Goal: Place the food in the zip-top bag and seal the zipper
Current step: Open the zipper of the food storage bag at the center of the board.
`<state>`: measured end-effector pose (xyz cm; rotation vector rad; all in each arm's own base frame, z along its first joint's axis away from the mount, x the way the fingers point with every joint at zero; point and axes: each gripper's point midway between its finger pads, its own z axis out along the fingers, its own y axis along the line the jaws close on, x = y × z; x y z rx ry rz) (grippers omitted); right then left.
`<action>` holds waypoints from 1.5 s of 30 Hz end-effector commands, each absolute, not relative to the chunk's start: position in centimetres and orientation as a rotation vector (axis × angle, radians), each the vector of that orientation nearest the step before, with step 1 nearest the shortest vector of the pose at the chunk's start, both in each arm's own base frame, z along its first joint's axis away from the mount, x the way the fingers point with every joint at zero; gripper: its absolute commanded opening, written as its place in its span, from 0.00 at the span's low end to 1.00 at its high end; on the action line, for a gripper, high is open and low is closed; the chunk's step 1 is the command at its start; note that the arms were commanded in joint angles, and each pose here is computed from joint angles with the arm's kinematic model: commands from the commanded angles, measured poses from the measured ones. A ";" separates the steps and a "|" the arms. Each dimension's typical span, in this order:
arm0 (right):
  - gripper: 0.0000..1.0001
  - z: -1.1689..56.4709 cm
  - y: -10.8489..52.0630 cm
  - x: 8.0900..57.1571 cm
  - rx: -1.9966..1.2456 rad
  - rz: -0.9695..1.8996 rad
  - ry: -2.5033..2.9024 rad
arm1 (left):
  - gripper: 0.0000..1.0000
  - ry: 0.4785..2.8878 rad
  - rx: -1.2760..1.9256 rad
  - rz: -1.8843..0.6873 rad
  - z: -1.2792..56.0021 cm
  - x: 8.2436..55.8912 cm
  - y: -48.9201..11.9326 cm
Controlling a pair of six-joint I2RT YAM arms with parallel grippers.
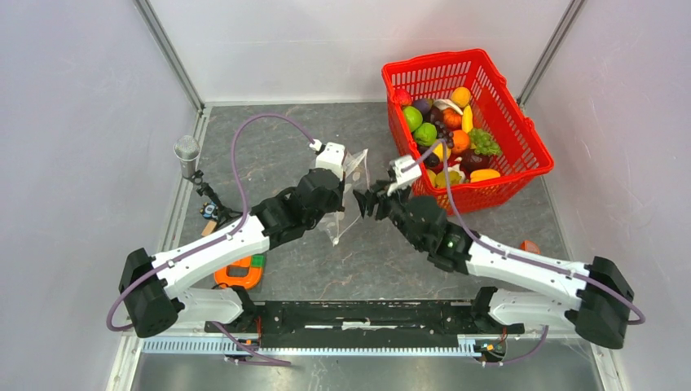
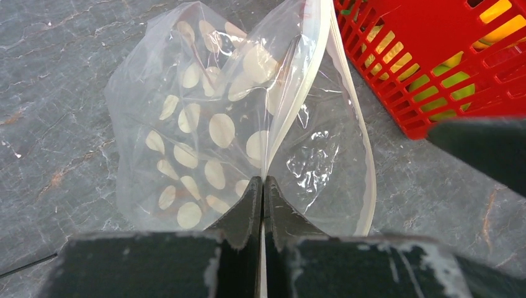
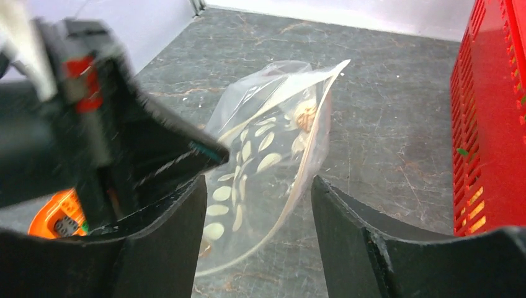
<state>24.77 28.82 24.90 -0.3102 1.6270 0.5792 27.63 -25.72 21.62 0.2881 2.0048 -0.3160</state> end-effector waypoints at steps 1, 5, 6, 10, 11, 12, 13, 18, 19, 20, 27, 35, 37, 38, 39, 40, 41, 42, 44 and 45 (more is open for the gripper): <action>0.66 23.8 28.9 27.7 -0.246 0.589 1.754 | 0.02 1.972 0.255 -0.362 24.2 27.8 -26.1; 0.62 22.8 29.6 29.6 -0.258 0.615 1.793 | 0.02 1.961 0.262 -0.362 25.1 27.8 -26.1; 0.62 22.7 30.0 29.8 -0.276 0.624 1.806 | 0.02 1.963 0.269 -0.359 25.2 27.8 -26.1; 0.54 21.2 30.6 30.9 -0.300 0.604 1.859 | 0.02 1.972 0.285 -0.362 25.5 27.8 -26.4; 0.44 21.2 30.9 31.2 -0.322 0.610 1.859 | 0.02 1.978 0.286 -0.360 25.6 27.7 -26.3; 0.33 21.0 30.7 31.7 -0.333 0.580 1.869 | 0.02 1.982 0.280 -0.357 25.6 27.7 -26.1; 0.24 21.1 30.5 32.3 -0.333 0.538 1.882 | 0.02 1.993 0.274 -0.346 25.5 27.7 -25.8; 0.03 21.0 29.4 33.8 -0.398 0.427 1.921 | 0.02 2.001 0.274 -0.229 25.6 28.3 -23.6; 0.00 20.8 29.2 34.0 -0.398 0.435 1.928 | 0.02 2.000 0.280 -0.206 25.6 28.4 -23.3; 0.00 20.6 29.1 34.1 -0.405 0.448 1.935 | 0.02 2.003 0.285 -0.184 25.6 28.4 -23.1; 0.00 20.1 30.5 34.2 -0.421 0.643 1.940 | 0.33 2.012 0.369 -0.251 24.8 28.6 -25.1; 0.00 20.9 32.5 33.9 -0.331 0.825 1.917 | 0.60 2.068 0.423 -0.334 23.5 29.1 -28.1; 0.00 21.0 32.9 33.8 -0.301 0.872 1.913 | 0.60 2.071 0.426 -0.330 23.5 29.1 -28.1; 0.00 21.1 33.0 33.7 -0.288 0.890 1.908 | 0.61 2.078 0.432 -0.311 23.3 29.2 -28.0; 0.00 21.1 33.1 33.6 -0.281 0.906 1.902 | 0.61 2.088 0.428 -0.265 23.0 29.5 -27.5; 0.00 21.2 33.1 33.5 -0.276 0.915 1.897 | 0.60 2.102 0.425 -0.203 22.6 29.8 -26.9; 0.00 21.2 33.1 33.5 -0.273 0.918 1.895 | 0.57 2.106 0.421 -0.139 22.4 30.2 -26.1; 0.00 21.3 33.1 33.5 -0.275 0.918 1.891 | 0.54 2.103 0.414 -0.092 22.3 30.4 -25.5; 0.00 21.3 33.0 33.6 -0.294 0.898 1.891 | 0.41 2.094 0.396 -0.062 22.5 30.6 -24.7; 0.00 21.2 32.9 33.7 -0.308 0.885 1.899 | 0.35 2.086 0.387 -0.071 22.7 30.6 -24.6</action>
